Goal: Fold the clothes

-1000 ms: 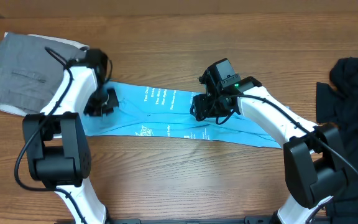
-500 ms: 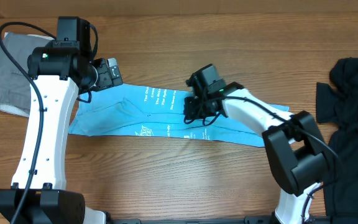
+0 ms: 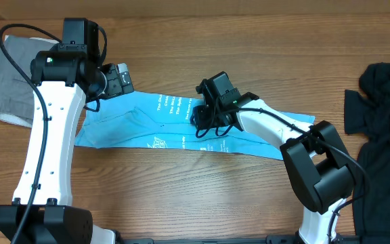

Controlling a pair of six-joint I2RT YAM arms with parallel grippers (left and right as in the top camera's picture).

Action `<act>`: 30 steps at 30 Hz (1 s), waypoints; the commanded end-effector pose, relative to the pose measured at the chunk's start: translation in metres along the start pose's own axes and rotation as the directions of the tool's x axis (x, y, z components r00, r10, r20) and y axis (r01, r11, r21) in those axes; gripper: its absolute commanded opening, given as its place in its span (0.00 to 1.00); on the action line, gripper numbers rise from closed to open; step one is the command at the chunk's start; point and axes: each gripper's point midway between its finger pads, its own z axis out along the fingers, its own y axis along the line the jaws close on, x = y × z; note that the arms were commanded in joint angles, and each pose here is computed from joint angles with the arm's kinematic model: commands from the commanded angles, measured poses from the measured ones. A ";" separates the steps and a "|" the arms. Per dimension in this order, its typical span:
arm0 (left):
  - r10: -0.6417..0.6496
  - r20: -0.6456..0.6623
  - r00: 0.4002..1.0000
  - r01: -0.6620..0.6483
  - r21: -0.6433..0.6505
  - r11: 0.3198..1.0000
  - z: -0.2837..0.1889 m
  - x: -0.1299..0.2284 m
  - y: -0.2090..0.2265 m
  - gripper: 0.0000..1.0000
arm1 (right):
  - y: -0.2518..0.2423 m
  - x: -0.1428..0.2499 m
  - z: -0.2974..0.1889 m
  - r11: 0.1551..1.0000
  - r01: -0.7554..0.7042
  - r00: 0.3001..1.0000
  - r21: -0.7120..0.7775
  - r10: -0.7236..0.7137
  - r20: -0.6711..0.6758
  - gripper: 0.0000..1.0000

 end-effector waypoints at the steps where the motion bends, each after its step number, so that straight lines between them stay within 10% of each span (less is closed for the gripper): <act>1: -0.005 -0.003 1.000 0.005 0.012 1.000 0.000 -0.001 -0.003 1.00 | 0.003 -0.016 -0.014 0.999 0.008 0.999 -0.038 -0.007 0.036 0.49; 6: -0.005 -0.003 1.000 0.005 0.011 1.000 0.000 -0.001 -0.003 1.00 | 0.042 -0.001 -0.040 0.906 0.323 0.944 -0.273 -0.328 0.031 0.63; 11: -0.005 -0.003 1.000 0.005 0.011 1.000 0.000 -0.001 -0.003 1.00 | 0.030 0.037 -0.035 0.739 0.627 0.755 -0.247 -0.655 -0.044 0.54; 19: -0.005 -0.003 1.000 0.005 0.011 1.000 0.000 -0.001 -0.003 1.00 | 0.008 0.000 -0.024 0.672 0.738 0.675 0.058 -0.736 -0.062 0.54; 30: -0.005 -0.003 1.000 0.005 0.011 1.000 0.000 -0.001 -0.003 1.00 | 0.018 0.007 -0.020 0.654 0.755 0.656 0.043 -0.752 -0.070 0.45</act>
